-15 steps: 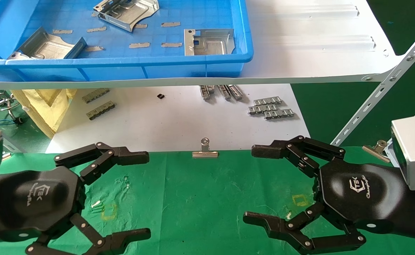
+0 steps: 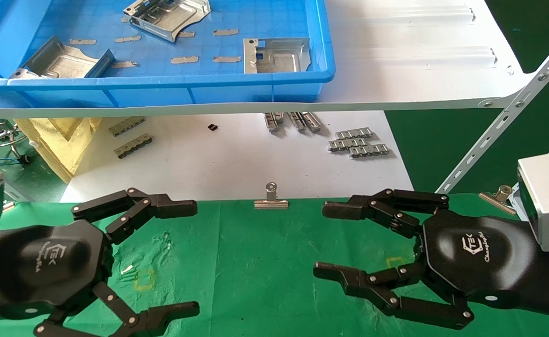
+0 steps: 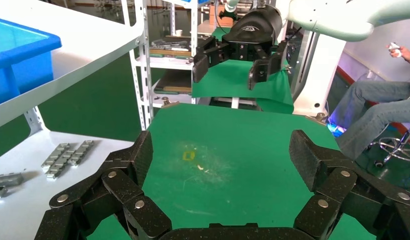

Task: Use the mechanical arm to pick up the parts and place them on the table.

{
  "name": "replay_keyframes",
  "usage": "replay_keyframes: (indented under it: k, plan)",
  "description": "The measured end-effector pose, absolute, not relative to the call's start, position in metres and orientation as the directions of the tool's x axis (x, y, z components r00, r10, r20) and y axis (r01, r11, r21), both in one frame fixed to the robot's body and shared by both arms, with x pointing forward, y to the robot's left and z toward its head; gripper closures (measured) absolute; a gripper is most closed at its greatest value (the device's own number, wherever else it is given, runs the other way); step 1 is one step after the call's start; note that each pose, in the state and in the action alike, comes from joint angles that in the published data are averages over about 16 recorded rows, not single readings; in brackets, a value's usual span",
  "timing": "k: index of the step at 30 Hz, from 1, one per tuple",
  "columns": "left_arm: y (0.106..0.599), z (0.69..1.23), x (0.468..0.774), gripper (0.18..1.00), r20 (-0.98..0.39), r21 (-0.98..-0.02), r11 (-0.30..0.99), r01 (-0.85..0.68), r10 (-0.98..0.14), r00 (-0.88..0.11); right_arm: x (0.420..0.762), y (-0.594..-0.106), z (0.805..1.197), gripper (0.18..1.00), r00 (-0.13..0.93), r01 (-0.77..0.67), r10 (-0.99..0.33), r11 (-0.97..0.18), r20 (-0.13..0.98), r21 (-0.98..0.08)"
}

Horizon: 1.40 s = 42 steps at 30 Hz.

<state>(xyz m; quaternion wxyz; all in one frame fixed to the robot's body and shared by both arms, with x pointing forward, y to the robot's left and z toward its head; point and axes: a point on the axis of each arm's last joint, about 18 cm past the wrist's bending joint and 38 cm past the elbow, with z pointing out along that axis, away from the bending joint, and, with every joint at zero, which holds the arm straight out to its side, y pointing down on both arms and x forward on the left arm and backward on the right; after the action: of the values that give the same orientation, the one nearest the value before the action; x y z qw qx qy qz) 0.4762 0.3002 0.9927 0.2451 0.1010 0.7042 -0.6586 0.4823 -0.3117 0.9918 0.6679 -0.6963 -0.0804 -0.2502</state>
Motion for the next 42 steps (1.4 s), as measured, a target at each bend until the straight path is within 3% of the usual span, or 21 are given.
replay_keyframes:
  k: [10, 15, 23, 42]
  plan:
    - [0.3002, 0.9927, 0.4762, 0.184, -0.478, -0.878, 0.112, 0.465, -0.181, -0.859, 0.4823, -0.3117, 0.9918, 0.608, 0.862, 0.446, -0.222, -0.095, 0.456, -0.89]
    - [0.3002, 0.9927, 0.4762, 0.184, -0.478, -0.878, 0.112, 0.465, -0.181, -0.859, 0.4823, -0.3117, 0.9918, 0.607, 0.862, 0.446, -0.222, -0.095, 0.456, -0.89]
    - [0.3002, 0.9927, 0.4762, 0.184, -0.478, -0.878, 0.112, 0.465, -0.181, -0.859, 0.4823, -0.3117, 0.9918, 0.523, 0.862, 0.446, -0.222, -0.095, 0.456, -0.89]
    - [0.3002, 0.9927, 0.4762, 0.184, -0.478, -0.878, 0.112, 0.465, -0.181, -0.859, 0.4823, -0.3117, 0.9918, 0.232, 0.862, 0.446, -0.222, -0.095, 0.456, -0.89]
